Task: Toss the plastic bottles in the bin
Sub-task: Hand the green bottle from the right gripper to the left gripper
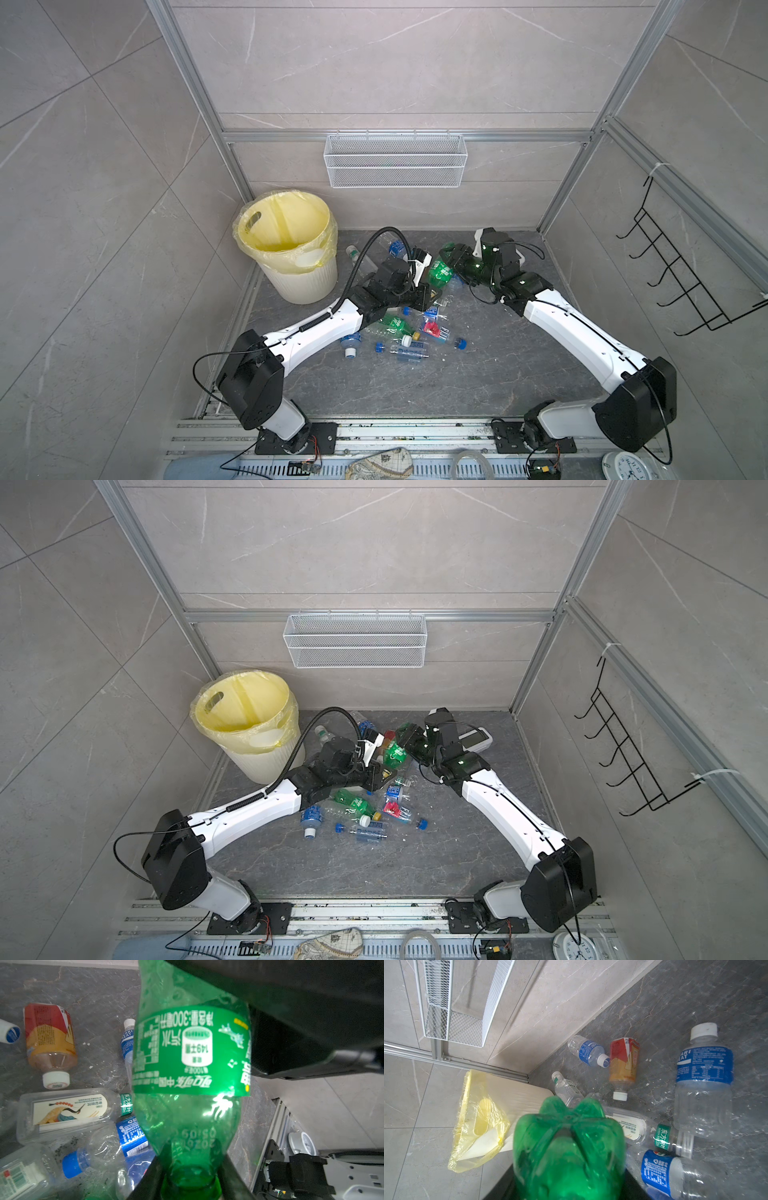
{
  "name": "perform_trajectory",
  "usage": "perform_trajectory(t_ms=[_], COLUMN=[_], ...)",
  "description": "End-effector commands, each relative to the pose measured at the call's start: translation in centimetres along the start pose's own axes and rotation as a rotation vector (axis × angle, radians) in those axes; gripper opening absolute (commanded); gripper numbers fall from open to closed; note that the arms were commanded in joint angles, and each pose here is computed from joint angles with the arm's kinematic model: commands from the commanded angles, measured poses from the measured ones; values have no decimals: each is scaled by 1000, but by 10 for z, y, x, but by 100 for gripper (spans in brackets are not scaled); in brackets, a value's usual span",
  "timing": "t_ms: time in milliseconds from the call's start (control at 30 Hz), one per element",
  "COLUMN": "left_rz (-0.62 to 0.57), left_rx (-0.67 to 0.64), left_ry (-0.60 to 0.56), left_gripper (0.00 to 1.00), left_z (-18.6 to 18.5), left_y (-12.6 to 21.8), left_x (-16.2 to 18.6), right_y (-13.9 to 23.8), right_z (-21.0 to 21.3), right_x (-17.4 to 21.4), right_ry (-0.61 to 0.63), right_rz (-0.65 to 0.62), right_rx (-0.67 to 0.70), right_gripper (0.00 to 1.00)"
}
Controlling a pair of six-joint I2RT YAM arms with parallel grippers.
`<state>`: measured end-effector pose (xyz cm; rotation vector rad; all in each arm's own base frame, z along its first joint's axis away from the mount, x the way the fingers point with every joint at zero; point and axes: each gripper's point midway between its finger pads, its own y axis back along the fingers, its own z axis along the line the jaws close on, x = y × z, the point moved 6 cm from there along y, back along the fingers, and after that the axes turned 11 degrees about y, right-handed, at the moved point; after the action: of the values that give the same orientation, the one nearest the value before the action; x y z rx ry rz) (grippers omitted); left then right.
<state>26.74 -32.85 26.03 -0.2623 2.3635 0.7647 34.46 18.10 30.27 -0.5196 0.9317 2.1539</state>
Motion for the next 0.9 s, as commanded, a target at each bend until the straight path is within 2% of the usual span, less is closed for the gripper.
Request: perform_trajectory(t_ms=[0, 100, 533, 867], left_rz=[-59, -60, -97, -132], left_rx=[45, 38, -69, -208], left_ry=[-24, -20, -2, 48], left_gripper=[22, 12, 6, 7], left_z=[-14, -11, 9, 38], left_y=[14, 15, 30, 52], left_x=[-13, -14, -21, -30], right_y=[-2, -2, 2, 14], right_z=[8, 10, 13, 27], right_x=[-7, -6, -3, -6], right_ry=[0, 8, 66, 137], right_rz=[-31, -28, -29, -46], right_rx=[-16, -18, -9, -47], right_gripper=[53, 56, 71, 99])
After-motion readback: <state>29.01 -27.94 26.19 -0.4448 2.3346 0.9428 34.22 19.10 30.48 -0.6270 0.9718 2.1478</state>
